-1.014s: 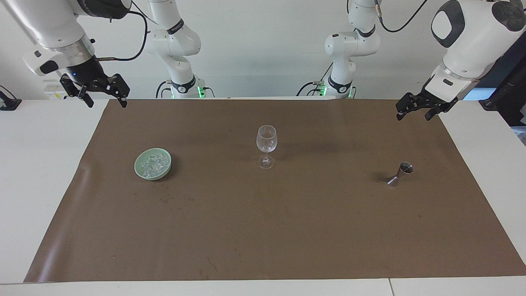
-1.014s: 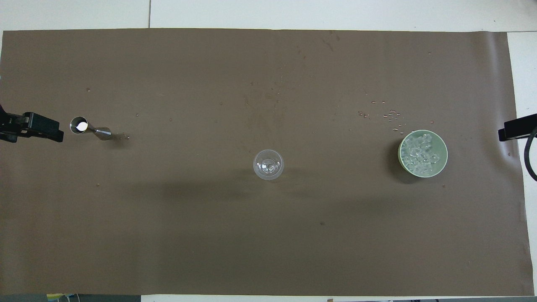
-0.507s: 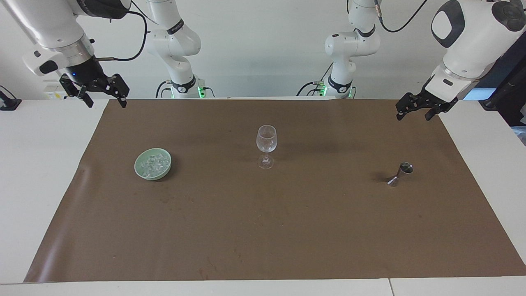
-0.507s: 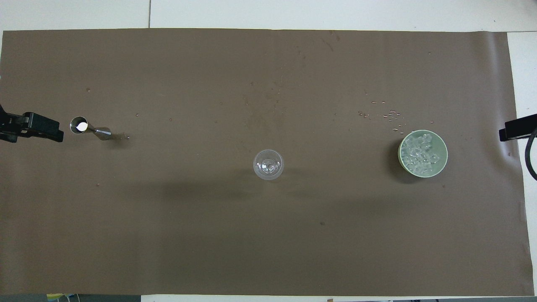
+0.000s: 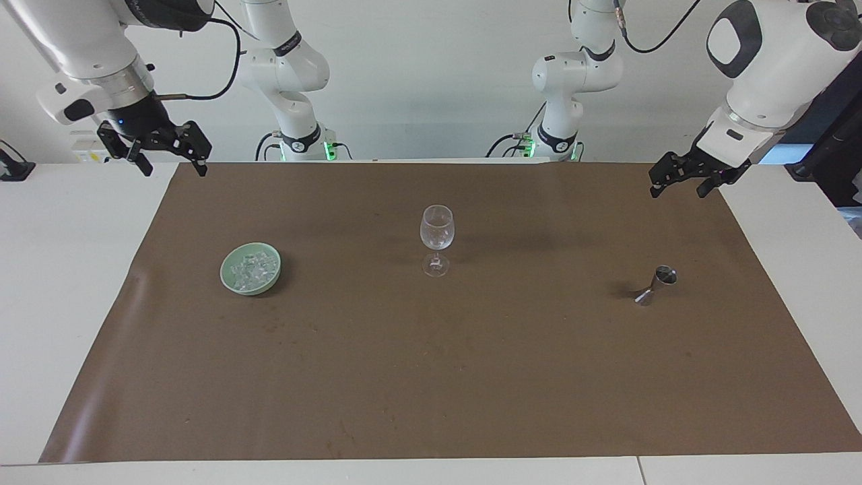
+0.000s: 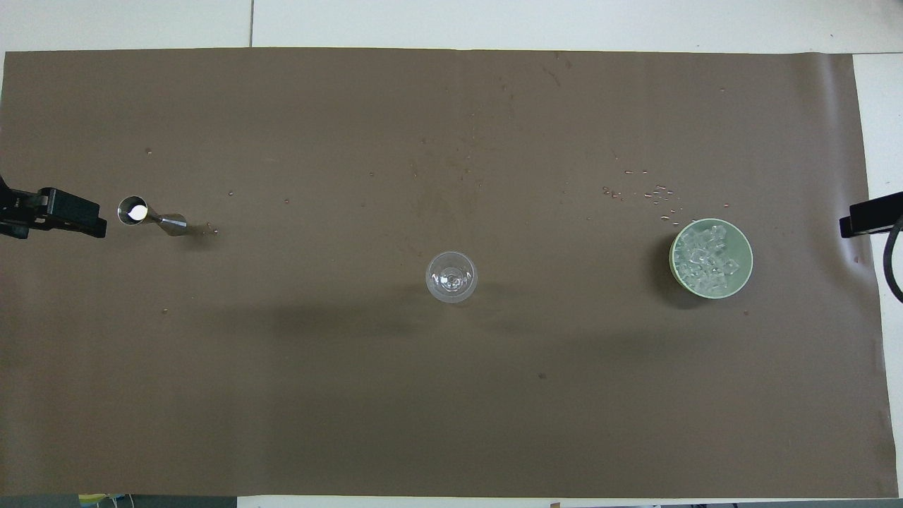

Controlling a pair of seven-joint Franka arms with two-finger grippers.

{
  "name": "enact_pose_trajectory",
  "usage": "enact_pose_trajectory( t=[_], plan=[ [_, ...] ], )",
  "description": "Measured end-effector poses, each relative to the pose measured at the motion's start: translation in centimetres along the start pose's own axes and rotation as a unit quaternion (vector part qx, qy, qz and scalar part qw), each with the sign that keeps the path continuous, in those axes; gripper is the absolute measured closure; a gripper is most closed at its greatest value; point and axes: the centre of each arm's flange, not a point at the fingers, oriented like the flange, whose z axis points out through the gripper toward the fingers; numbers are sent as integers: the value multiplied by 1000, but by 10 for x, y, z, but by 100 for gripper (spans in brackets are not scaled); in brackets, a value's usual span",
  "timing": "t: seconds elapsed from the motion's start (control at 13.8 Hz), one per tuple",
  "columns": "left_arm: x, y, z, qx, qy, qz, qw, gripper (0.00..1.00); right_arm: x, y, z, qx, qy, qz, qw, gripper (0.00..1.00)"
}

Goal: Pour wine and add ice with both arms

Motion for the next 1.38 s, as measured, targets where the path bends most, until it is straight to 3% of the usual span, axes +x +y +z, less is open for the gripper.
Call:
enact_pose_trajectory(
  t=[0.29,0.43,0.58,0.8,1.01,1.38],
  plan=[
    [1,-2,0,-15,2,-14,1000,0,0,0,0,0,0,0,1000,0],
    [3,-14,5,-42,-6,-72,996,0,0,0,0,0,0,0,1000,0],
    [9,-29,14,-65,-26,-142,987,0,0,0,0,0,0,0,1000,0],
    [27,-47,35,-72,-69,-228,969,0,0,0,0,0,0,0,1000,0],
    [49,-74,65,-107,-102,-340,929,0,0,0,0,0,0,0,1000,0],
    [77,-143,122,-178,-132,-508,832,0,0,0,0,0,0,0,1000,0]
  ],
)
